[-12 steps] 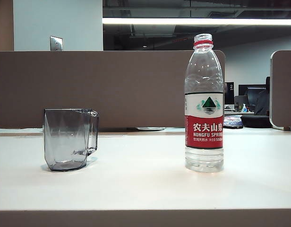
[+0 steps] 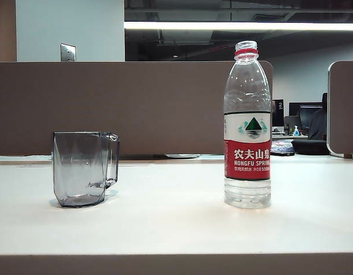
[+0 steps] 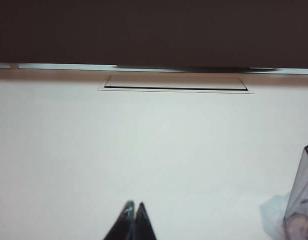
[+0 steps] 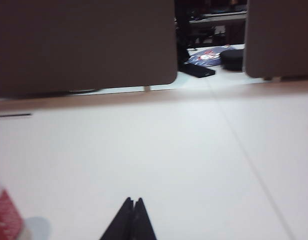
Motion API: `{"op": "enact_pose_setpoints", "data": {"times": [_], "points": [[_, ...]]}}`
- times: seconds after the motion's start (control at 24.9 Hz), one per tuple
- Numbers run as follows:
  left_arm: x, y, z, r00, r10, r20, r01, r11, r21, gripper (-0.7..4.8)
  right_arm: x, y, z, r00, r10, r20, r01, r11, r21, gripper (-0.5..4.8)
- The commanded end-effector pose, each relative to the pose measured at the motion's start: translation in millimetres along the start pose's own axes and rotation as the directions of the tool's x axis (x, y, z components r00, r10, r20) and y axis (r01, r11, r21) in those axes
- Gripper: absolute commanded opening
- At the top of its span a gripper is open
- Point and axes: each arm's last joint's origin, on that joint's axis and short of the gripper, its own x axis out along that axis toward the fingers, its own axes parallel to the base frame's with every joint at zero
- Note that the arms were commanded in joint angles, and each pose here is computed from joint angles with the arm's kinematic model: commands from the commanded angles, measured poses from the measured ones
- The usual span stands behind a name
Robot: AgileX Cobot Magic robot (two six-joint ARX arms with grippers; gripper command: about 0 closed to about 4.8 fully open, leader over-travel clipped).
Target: Pick up the mineral water bottle on the table and pour water into the mug until it's half full.
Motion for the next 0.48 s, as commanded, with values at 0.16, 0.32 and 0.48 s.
{"op": "enact_pose_setpoints", "data": {"times": [0.16, 0.32, 0.48], "points": [[-3, -22.3, 2, 0.974, -0.228, 0.013, 0.227, 0.974, 0.007, -0.05, -1, 7, -1, 0.970, 0.245, -0.008, -0.223, 0.896, 0.383, -0.07], [-8, -39.5, 1, 0.914, -0.405, 0.004, 0.405, 0.914, 0.013, -0.05, -2, 11, -3, 0.923, 0.383, -0.037, -0.320, 0.818, 0.479, -0.07], [-12, -51.6, -1, 0.854, -0.520, -0.028, 0.520, 0.854, 0.016, -0.05, -3, 14, -3, 0.882, 0.469, -0.051, -0.356, 0.734, 0.578, 0.04]]}}
